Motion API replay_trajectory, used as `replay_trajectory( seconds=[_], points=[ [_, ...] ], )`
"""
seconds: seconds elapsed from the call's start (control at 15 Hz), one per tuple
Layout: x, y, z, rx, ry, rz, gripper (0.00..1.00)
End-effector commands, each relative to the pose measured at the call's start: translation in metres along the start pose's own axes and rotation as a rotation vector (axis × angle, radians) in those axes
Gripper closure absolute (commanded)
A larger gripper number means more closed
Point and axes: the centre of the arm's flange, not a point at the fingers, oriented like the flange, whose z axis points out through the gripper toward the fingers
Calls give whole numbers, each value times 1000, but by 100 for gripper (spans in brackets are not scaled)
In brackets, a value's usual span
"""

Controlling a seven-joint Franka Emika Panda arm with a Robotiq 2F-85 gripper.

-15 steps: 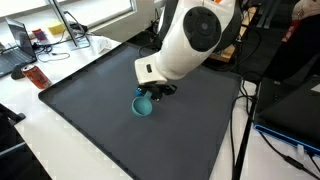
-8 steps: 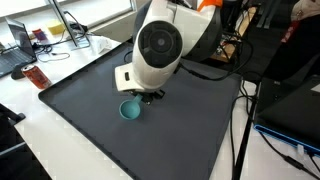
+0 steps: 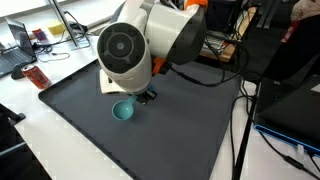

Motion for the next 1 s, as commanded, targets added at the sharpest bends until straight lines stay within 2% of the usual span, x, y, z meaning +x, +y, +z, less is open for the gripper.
replay_trajectory(
  seconds=[0.0, 0.27, 0.53, 0.93],
  points=[
    [26, 15, -11, 82, -56, -7, 65],
    [24, 46, -6, 171, -80, -12, 65],
    [12, 75, -3, 244, -67, -47, 65],
    [-32, 100, -11, 306, -23, -142, 65]
  ],
)
